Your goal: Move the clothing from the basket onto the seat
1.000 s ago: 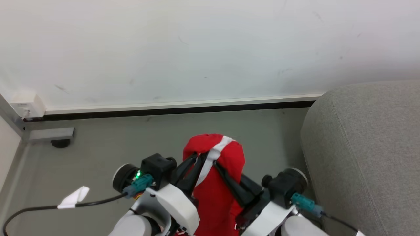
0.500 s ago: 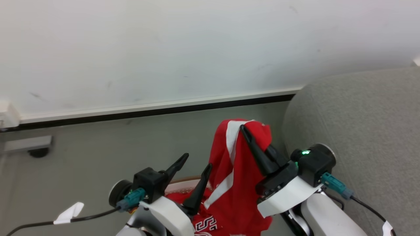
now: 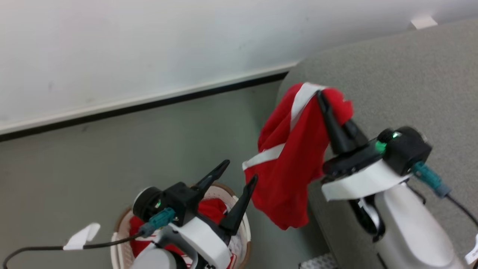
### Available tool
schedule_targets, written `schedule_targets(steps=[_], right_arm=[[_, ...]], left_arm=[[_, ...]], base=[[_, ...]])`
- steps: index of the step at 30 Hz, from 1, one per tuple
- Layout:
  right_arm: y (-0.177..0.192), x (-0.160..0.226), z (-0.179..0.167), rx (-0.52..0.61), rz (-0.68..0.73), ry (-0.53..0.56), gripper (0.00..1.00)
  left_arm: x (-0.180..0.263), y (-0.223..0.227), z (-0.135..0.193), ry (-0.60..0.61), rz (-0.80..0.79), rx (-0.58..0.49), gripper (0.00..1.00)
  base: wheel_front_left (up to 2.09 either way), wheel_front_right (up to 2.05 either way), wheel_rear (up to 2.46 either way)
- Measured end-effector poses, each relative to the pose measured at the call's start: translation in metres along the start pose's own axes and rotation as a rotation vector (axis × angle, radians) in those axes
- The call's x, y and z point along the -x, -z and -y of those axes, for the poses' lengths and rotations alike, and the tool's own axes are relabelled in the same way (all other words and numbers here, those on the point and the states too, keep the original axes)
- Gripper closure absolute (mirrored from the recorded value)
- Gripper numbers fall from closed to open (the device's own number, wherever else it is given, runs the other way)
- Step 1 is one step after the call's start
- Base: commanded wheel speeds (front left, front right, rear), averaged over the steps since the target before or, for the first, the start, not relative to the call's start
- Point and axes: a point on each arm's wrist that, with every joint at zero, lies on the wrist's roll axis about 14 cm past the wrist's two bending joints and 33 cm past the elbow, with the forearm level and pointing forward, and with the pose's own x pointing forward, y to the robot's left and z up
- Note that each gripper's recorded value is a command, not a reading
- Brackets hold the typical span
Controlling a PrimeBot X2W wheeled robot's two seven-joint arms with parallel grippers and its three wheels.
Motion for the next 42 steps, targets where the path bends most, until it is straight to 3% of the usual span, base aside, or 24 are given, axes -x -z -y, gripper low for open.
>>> schedule_targets(steps=[7, 11, 14, 24, 30, 35, 36, 37, 38, 42], right_arm=[[-0.014, -0.030, 0.072, 0.149, 0.021, 0.129, 1.00], [-0.022, -0.060, 0.112, 0.180, 0.022, 0.197, 1.00], [-0.032, -0.079, 0.152, 0.270, 0.008, 0.258, 1.00], [-0.061, -0.112, 0.265, 0.384, 0.030, 0.523, 1.00], [-0.025, -0.094, 0.313, 0.410, -0.054, 0.659, 1.00], [0.068, -0.032, 0.332, 0.309, -0.255, 0.770, 1.00], [0.081, -0.019, 0.332, 0.286, -0.282, 0.793, 0.96], [0.090, -0.006, 0.333, 0.273, -0.305, 0.810, 0.74], [0.099, 0.005, 0.332, 0.264, -0.327, 0.824, 0.00], [0.125, 0.039, 0.321, 0.210, -0.378, 0.863, 0.00]], left_arm=[[-0.026, 0.018, 0.000, 0.094, -0.009, 0.023, 0.00], [-0.034, 0.039, -0.008, 0.124, -0.046, 0.044, 0.00], [-0.038, 0.051, -0.020, 0.125, -0.054, 0.061, 0.00], [-0.034, 0.093, -0.066, 0.046, -0.101, 0.111, 0.00], [-0.023, 0.111, -0.091, -0.018, -0.129, 0.126, 0.00], [-0.015, 0.119, -0.103, -0.062, -0.135, 0.145, 0.00], [-0.014, 0.118, -0.104, -0.066, -0.131, 0.146, 0.00], [-0.014, 0.117, -0.105, -0.068, -0.129, 0.144, 0.00], [-0.014, 0.116, -0.107, -0.075, -0.125, 0.142, 0.00], [-0.011, 0.115, -0.111, -0.096, -0.123, 0.139, 0.00]], base=[[0.00, 0.00, 0.00], [0.00, 0.00, 0.00], [0.00, 0.00, 0.00], [0.00, 0.00, 0.00], [0.00, 0.00, 0.00], [0.00, 0.00, 0.00], [0.00, 0.00, 0.00], [0.00, 0.00, 0.00], [0.00, 0.00, 0.00], [0.00, 0.00, 0.00]])
